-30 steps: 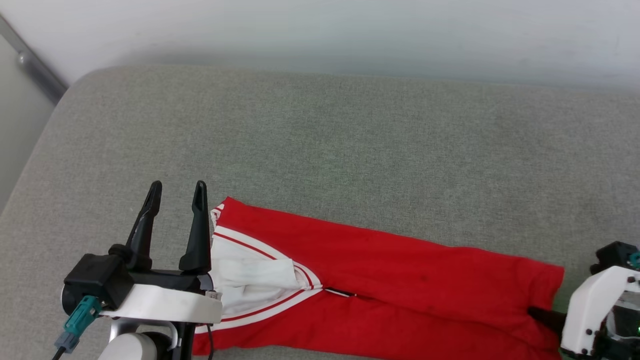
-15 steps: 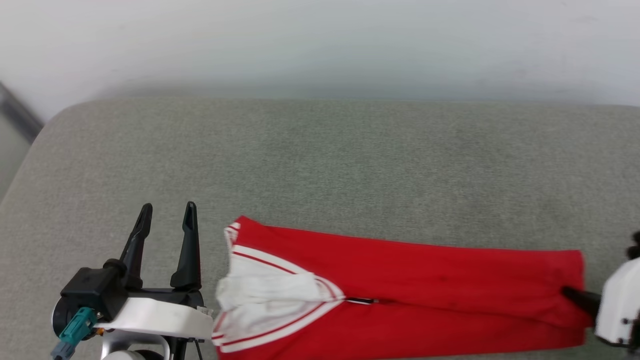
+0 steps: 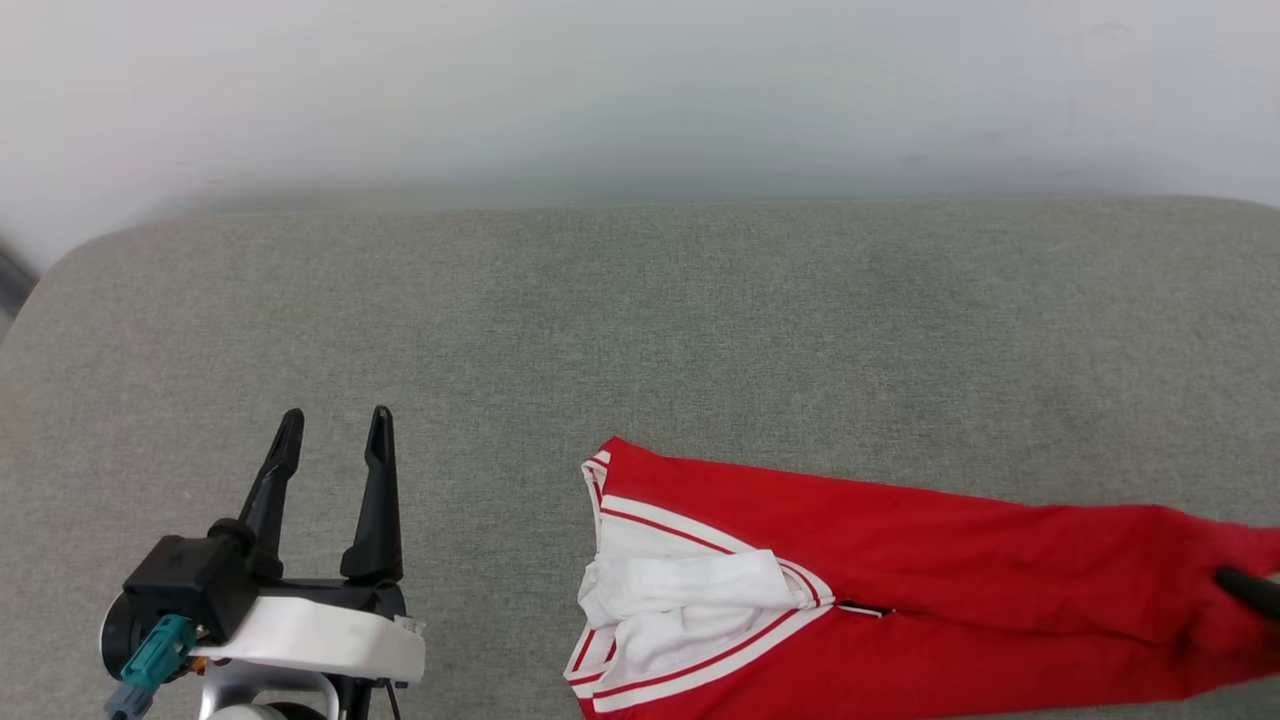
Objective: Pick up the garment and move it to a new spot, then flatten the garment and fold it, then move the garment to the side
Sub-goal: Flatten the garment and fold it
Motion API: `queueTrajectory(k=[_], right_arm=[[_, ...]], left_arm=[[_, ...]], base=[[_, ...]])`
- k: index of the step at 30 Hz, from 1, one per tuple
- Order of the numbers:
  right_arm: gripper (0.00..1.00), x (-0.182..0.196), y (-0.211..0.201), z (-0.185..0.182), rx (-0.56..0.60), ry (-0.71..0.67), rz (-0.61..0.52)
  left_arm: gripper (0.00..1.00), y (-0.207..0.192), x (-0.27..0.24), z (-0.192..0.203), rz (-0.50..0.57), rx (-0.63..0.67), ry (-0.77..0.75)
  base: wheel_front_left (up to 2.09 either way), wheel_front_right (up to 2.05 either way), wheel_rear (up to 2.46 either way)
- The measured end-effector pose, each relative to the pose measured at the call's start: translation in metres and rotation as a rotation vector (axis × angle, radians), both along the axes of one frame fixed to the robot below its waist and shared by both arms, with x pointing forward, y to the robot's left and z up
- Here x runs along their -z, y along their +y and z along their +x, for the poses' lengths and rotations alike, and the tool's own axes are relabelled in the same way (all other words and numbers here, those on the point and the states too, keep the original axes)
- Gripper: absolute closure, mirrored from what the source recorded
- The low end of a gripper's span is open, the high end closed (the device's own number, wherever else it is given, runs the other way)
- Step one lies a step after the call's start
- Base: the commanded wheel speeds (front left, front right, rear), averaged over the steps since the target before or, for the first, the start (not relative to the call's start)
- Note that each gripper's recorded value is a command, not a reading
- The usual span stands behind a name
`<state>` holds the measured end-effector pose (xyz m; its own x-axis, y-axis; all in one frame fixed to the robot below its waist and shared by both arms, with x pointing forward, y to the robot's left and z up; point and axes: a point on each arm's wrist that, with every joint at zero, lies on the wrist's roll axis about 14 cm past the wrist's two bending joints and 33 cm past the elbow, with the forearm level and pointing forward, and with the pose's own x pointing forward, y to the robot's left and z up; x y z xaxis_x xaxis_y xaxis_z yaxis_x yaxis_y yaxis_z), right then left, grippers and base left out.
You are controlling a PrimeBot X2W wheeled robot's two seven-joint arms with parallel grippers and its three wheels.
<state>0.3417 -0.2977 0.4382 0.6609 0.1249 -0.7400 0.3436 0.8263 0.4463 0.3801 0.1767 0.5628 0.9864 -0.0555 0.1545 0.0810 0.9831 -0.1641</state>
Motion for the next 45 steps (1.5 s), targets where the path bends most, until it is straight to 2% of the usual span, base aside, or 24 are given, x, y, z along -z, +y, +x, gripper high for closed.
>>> queueTrajectory(k=[8, 12, 16, 26, 31, 32, 33, 34, 35, 40, 45], right_arm=[[1.0, -0.012, 0.074, 0.014, -0.097, -0.058, 0.381], [1.0, -0.017, 0.124, 0.025, -0.199, -0.082, 0.62], [1.0, -0.022, 0.178, 0.03, -0.315, -0.083, 0.751], [1.0, -0.026, 0.296, 0.02, -0.53, -0.035, 0.906], [1.0, -0.017, 0.327, 0.022, -0.547, -0.04, 0.852], [0.85, -0.01, 0.33, 0.02, -0.552, -0.023, 0.835], [0.59, -0.004, 0.331, 0.019, -0.544, -0.017, 0.817], [0.17, 0.0, 0.332, 0.019, -0.539, -0.013, 0.8], [0.0, 0.004, 0.332, 0.02, -0.544, -0.012, 0.776], [0.0, 0.003, 0.327, 0.033, -0.564, -0.078, 0.662], [0.0, -0.008, 0.29, 0.056, -0.637, -0.257, 0.365]], left_arm=[[0.0, 0.002, 0.002, -0.003, 0.008, -0.004, 0.013], [0.0, 0.005, 0.001, -0.004, 0.012, -0.01, 0.015], [0.0, 0.007, 0.0, -0.004, 0.016, -0.015, 0.015], [0.0, 0.016, 0.002, -0.006, 0.013, -0.05, 0.023], [0.0, 0.018, 0.003, -0.005, 0.01, -0.059, 0.024], [0.0, 0.018, 0.005, -0.005, 0.009, -0.06, 0.028], [0.0, 0.019, 0.006, -0.004, 0.009, -0.061, 0.032], [0.0, 0.019, 0.007, -0.004, 0.009, -0.063, 0.033], [0.0, 0.019, 0.008, -0.004, 0.007, -0.063, 0.037], [0.0, 0.017, 0.012, -0.001, 0.003, -0.058, 0.041], [0.0, 0.013, 0.011, 0.002, 0.002, -0.045, 0.035]], base=[[0.0, 0.0, 0.0], [0.0, 0.0, 0.0], [0.0, 0.0, 0.0], [0.0, 0.0, 0.0], [0.0, 0.0, 0.0], [0.0, 0.0, 0.0], [0.0, 0.0, 0.0], [0.0, 0.0, 0.0], [0.0, 0.0, 0.0], [0.0, 0.0, 0.0], [0.0, 0.0, 0.0]])
